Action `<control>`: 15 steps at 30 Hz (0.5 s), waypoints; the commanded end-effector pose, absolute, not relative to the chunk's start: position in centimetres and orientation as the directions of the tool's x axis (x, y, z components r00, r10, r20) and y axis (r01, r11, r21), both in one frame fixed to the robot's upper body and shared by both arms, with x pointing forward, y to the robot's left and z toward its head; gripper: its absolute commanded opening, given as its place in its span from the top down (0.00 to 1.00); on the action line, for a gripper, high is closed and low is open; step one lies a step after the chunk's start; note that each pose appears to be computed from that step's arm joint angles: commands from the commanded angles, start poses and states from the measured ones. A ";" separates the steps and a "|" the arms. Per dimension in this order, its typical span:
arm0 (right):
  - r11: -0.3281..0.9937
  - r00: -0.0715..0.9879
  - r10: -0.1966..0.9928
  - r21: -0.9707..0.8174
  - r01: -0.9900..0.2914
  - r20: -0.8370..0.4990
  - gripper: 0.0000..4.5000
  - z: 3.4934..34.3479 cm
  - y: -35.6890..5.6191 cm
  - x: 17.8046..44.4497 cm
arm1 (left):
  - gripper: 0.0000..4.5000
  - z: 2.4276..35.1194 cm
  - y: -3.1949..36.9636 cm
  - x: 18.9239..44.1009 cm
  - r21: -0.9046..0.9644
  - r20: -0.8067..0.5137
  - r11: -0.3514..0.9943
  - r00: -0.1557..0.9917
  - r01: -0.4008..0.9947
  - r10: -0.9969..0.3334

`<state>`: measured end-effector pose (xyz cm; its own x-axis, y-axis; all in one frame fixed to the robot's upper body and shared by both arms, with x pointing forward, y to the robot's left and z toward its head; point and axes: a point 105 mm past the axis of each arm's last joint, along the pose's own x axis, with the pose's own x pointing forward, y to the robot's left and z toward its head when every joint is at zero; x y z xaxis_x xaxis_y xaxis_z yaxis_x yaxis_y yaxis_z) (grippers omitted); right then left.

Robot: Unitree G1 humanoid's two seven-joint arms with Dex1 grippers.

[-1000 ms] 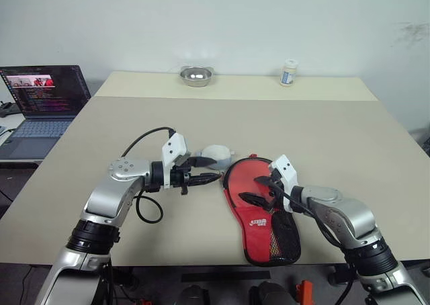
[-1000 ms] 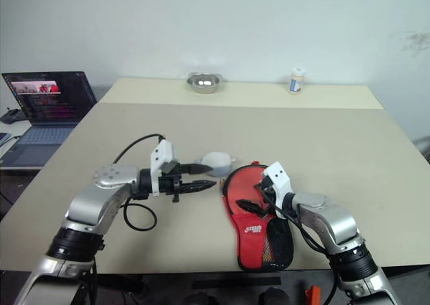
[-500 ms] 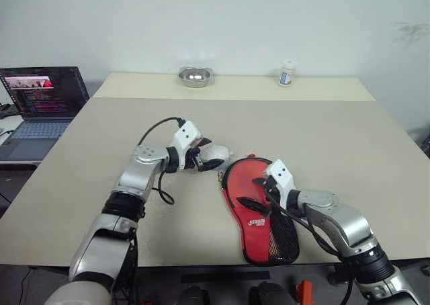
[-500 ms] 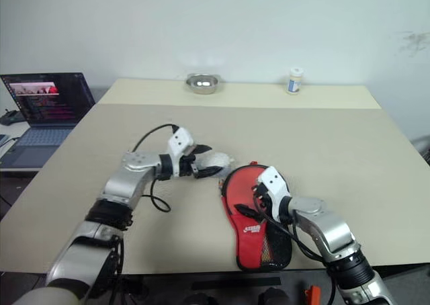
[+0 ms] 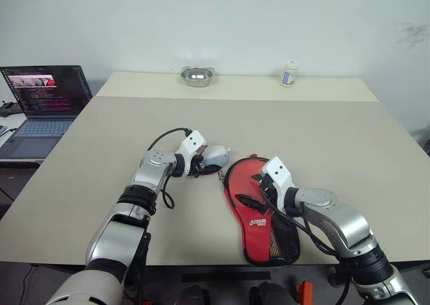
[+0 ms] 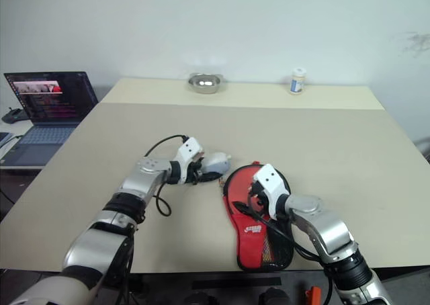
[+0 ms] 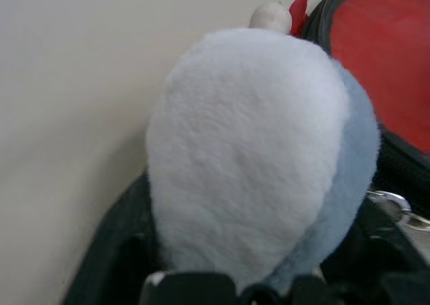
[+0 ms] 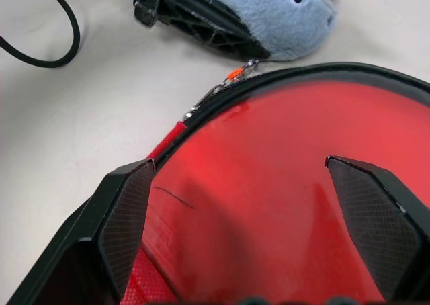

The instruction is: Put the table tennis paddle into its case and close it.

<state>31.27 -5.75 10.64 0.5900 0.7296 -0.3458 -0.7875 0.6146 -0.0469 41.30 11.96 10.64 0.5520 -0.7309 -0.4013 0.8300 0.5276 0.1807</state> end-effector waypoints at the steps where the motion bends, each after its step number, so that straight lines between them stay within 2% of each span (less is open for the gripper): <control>1: 0.613 0.608 0.732 -0.092 -0.785 -0.307 0.00 12.1 -5.7 31.4 | 0.60 11.6 10.8 40.8 0.173 -0.363 0.490 0.518 0.854 -0.775; 3: 0.614 0.608 0.726 -0.096 -0.783 -0.319 0.00 11.7 -5.9 31.4 | 0.60 12.0 10.9 40.8 0.163 -0.341 0.502 0.526 0.849 -0.779; 10: 0.627 0.617 0.695 -0.109 -0.771 -0.369 0.00 10.5 -6.6 31.5 | 0.89 12.0 11.4 40.7 0.134 -0.338 0.530 0.541 0.838 -0.770; 15: 0.623 0.588 0.679 -0.080 -0.778 -0.440 0.00 8.5 -6.9 30.9 | 0.91 12.5 10.8 40.5 0.125 -0.328 0.510 0.521 0.851 -0.788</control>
